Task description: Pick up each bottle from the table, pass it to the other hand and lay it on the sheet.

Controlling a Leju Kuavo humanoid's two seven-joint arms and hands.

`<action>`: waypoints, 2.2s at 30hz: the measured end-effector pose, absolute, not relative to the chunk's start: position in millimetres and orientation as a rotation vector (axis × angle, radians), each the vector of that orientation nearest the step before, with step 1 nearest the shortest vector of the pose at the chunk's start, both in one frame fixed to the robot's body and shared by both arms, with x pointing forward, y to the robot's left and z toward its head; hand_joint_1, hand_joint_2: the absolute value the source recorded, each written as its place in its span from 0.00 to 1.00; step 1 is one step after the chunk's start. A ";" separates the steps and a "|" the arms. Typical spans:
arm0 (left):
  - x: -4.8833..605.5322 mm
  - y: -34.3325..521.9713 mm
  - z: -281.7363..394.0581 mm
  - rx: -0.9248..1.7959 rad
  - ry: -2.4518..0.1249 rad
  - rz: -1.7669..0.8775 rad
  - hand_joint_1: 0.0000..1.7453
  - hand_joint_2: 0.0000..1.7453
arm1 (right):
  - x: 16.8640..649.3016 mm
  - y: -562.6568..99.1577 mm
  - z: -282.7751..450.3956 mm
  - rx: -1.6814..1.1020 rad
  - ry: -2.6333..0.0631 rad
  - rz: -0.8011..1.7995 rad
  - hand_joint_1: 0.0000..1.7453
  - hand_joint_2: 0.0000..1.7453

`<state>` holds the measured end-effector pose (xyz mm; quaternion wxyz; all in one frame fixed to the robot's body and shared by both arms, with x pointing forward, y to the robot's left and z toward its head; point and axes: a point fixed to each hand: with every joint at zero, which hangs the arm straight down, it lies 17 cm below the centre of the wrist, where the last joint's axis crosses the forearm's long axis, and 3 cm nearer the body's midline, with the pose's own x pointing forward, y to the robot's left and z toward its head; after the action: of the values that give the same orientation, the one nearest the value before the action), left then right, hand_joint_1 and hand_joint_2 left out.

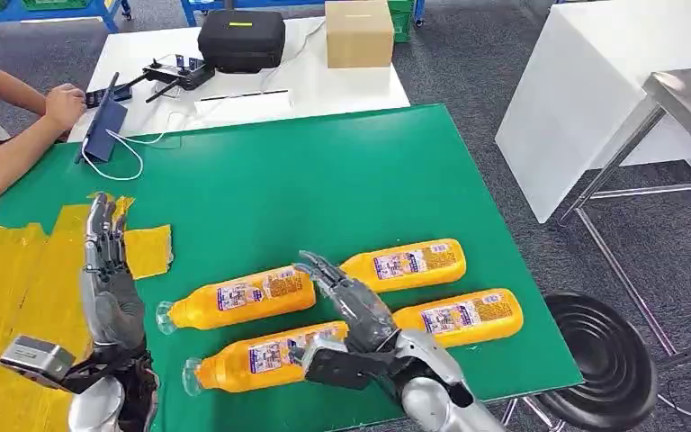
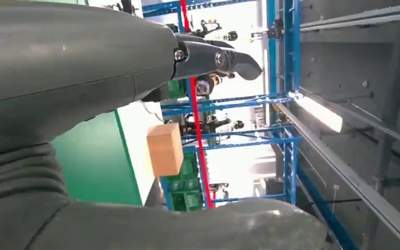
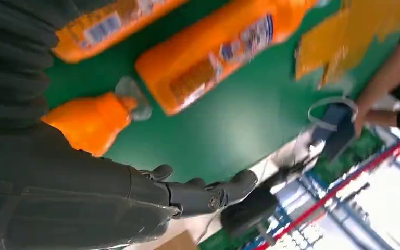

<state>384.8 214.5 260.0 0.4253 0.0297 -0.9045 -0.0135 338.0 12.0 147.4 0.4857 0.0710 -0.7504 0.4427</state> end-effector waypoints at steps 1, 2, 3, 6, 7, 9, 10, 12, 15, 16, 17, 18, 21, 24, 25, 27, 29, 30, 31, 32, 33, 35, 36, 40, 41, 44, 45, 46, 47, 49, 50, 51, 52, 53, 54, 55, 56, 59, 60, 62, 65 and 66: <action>385.5 214.2 259.1 0.073 -2.259 -0.034 0.00 0.00 | 336.2 14.6 144.7 0.176 -1.820 1.096 0.00 1.00; 385.9 214.1 258.4 0.072 -2.257 -0.034 0.00 0.00 | 333.8 17.6 141.3 0.185 -1.809 1.114 0.00 1.00; 386.5 214.1 257.3 0.070 -2.254 -0.030 0.00 0.00 | 332.1 19.5 137.7 0.192 -1.796 1.133 0.00 1.00; 388.3 213.8 253.4 0.063 -2.244 -0.026 0.00 0.00 | 326.4 25.0 126.2 0.201 -1.755 1.198 0.00 1.00; 389.1 213.7 252.0 0.059 -2.240 -0.022 0.00 0.00 | 323.9 26.7 120.4 0.201 -1.737 1.224 0.00 1.00; 390.3 213.5 250.1 0.054 -2.235 -0.019 0.00 0.00 | 321.0 27.7 111.3 0.194 -1.711 1.258 0.00 1.00; 390.8 213.3 249.2 0.052 -2.232 -0.019 0.00 0.00 | 319.5 28.1 107.1 0.189 -1.700 1.274 0.00 1.00; 392.1 212.9 248.0 0.051 -2.229 -0.020 0.00 0.00 | 318.5 27.0 96.5 0.160 -1.669 1.314 0.00 1.00; 393.5 212.3 246.7 0.049 -2.226 -0.021 0.00 0.00 | 315.5 24.4 79.0 0.127 -1.615 1.366 0.00 1.00; 393.8 211.9 246.4 0.047 -2.225 -0.021 0.00 0.00 | 313.7 23.7 73.9 0.123 -1.600 1.378 0.00 1.00; 394.3 211.7 245.5 0.047 -2.222 -0.022 0.00 0.00 | 312.2 23.2 68.8 0.120 -1.581 1.390 0.00 1.00; 394.7 211.6 245.1 0.046 -2.221 -0.022 0.00 0.00 | 310.1 23.2 63.0 0.120 -1.560 1.405 0.00 1.00; 396.6 210.3 244.0 0.038 -2.218 -0.024 0.00 0.00 | 302.4 22.8 43.9 0.130 -1.493 1.452 0.00 1.00; 399.3 208.6 244.6 0.026 -2.216 -0.022 0.00 0.00 | 297.2 22.6 29.0 0.151 -1.436 1.492 0.00 1.00; 400.1 208.2 244.9 0.023 -2.216 -0.021 0.00 0.00 | 297.5 23.1 27.5 0.154 -1.429 1.502 0.00 1.00; 400.7 207.1 244.7 0.019 -2.215 -0.021 0.00 0.00 | 297.0 23.5 25.0 0.156 -1.420 1.515 0.00 1.00; 401.3 206.4 243.9 0.017 -2.213 -0.022 0.00 0.00 | 297.6 23.3 22.1 0.153 -1.412 1.529 0.00 1.00; 401.5 206.3 243.4 0.016 -2.211 -0.021 0.00 0.00 | 297.5 23.6 21.2 0.153 -1.409 1.535 0.00 1.00; 401.6 206.3 243.3 0.015 -2.211 -0.021 0.00 0.00 | 298.1 23.5 20.6 0.151 -1.407 1.539 0.00 1.00; 401.9 206.1 243.3 0.015 -2.211 -0.021 0.00 0.00 | 298.5 23.5 19.8 0.149 -1.405 1.544 0.00 1.00; 402.3 205.9 243.1 0.014 -2.211 -0.021 0.00 0.00 | 298.7 23.4 19.0 0.148 -1.403 1.549 0.00 1.00; 402.9 205.7 242.5 0.013 -2.209 -0.022 0.00 0.00 | 299.0 22.9 17.0 0.145 -1.397 1.555 0.00 1.00; 403.1 205.6 242.1 0.013 -2.208 -0.021 0.00 0.00 | 299.4 22.4 16.1 0.145 -1.393 1.558 0.00 1.00; 405.0 203.6 242.1 0.001 -2.204 -0.017 0.00 0.00 | 301.2 21.1 10.7 0.145 -1.359 1.585 0.98 1.00; 405.4 202.1 242.6 -0.004 -2.204 -0.019 0.00 0.00 | 300.3 19.8 6.2 0.141 -1.340 1.601 1.00 1.00; 406.5 199.8 242.4 -0.014 -2.198 -0.015 0.00 0.00 | 301.4 16.3 -0.9 0.127 -1.314 1.643 1.00 1.00; 406.8 199.2 242.6 -0.020 -2.197 -0.010 0.00 0.00 | 302.3 15.2 -2.0 0.123 -1.311 1.650 1.00 1.00; 407.3 199.2 242.1 -0.023 -2.195 -0.006 0.00 0.00 | 302.6 13.3 -3.8 0.120 -1.305 1.657 1.00 1.00; 407.6 199.0 241.4 -0.026 -2.192 -0.004 0.00 0.00 | 302.6 12.7 -4.7 0.119 -1.301 1.662 1.00 1.00; 408.0 198.0 240.9 -0.030 -2.190 -0.005 0.00 0.00 | 303.9 10.4 -6.2 0.115 -1.295 1.666 1.00 1.00; 408.1 198.2 241.2 -0.032 -2.190 -0.002 0.00 0.00 | 304.8 9.3 -6.7 0.112 -1.292 1.669 1.00 1.00; 408.8 199.3 241.1 -0.031 -2.189 0.006 0.00 0.00 | 305.0 8.8 -7.4 0.110 -1.289 1.671 1.00 1.00; 409.5 200.4 240.8 -0.026 -2.188 0.012 0.00 0.00 | 304.8 8.0 -8.5 0.112 -1.284 1.670 1.00 1.00; 410.2 202.8 240.7 -0.013 -2.186 0.022 0.00 0.00 | 304.7 7.6 -9.2 0.111 -1.282 1.668 1.00 1.00; 411.0 206.4 241.2 0.004 -2.187 0.039 0.00 0.00 | 304.7 6.7 -10.1 0.109 -1.280 1.666 1.00 1.00; 412.2 209.4 241.7 0.018 -2.187 0.052 0.00 0.00 | 304.8 6.1 -10.6 0.108 -1.279 1.662 1.00 1.00; 413.6 212.7 241.9 0.035 -2.185 0.066 0.00 0.00 | 305.1 5.4 -11.0 0.106 -1.280 1.655 1.00 1.00; 416.1 222.7 239.5 0.079 -2.172 0.101 0.00 0.00 | 304.4 4.5 -12.3 0.102 -1.284 1.633 1.00 1.00; 416.5 224.3 239.3 0.087 -2.171 0.105 0.00 0.00 | 304.6 3.9 -12.5 0.100 -1.285 1.631 1.00 1.00; 417.5 230.5 238.4 0.131 -2.164 0.121 0.00 0.00 | 304.6 3.4 -12.8 0.094 -1.296 1.603 1.00 1.00; 417.8 253.5 235.9 0.233 -2.146 0.197 0.00 1.00 | 304.8 5.3 -1.5 0.081 -1.384 1.471 1.00 1.00; 415.8 264.7 236.7 0.257 -2.145 0.247 0.00 1.00 | 302.9 8.9 9.5 0.084 -1.444 1.401 1.00 1.00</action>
<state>415.8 264.7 236.7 0.4652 0.1047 -0.8732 0.1006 302.9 8.9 9.5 0.5345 0.0353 -0.6061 0.5879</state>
